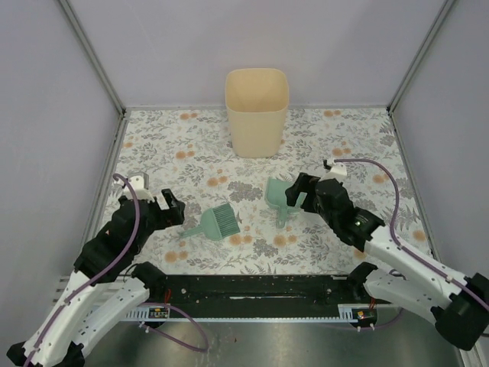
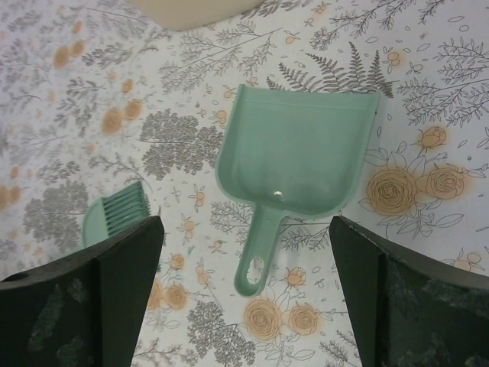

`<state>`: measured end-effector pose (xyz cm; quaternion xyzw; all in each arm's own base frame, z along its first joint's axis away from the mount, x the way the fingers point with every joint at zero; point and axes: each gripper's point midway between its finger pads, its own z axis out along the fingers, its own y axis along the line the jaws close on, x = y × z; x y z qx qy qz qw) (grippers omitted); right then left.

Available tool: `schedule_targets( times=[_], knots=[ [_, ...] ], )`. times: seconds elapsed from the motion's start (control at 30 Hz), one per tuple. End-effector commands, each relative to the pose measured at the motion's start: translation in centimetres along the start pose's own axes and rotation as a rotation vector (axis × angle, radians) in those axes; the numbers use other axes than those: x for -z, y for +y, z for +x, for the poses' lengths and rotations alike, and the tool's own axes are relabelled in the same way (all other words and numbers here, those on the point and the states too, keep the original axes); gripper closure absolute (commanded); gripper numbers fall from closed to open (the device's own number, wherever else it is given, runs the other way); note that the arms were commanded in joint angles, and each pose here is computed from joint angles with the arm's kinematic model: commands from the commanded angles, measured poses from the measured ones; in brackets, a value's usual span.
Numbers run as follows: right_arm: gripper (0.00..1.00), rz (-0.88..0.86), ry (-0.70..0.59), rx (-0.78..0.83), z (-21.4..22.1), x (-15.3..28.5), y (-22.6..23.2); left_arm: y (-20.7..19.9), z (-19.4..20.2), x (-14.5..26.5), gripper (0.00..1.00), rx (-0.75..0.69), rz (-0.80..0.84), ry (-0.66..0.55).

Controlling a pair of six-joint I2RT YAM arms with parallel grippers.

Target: Sweep away the paper scraps from the table

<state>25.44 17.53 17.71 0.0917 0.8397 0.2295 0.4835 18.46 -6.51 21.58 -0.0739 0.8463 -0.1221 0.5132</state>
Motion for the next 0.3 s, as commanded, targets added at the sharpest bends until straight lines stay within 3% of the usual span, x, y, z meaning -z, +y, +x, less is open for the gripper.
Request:
schedule_targets(
  times=[0.0, 0.27],
  knots=[
    [0.01, 0.024, -0.092, 0.047, -3.9, -2.4, 2.4, 0.8, -1.3, 0.1, 0.01, 0.019, -0.054, -0.046],
    [0.01, 0.111, -0.061, 0.242, -8.8, -7.0, 6.8, 2.5, -1.1, 0.1, 0.01, 0.048, -0.142, -0.067]
  ],
)
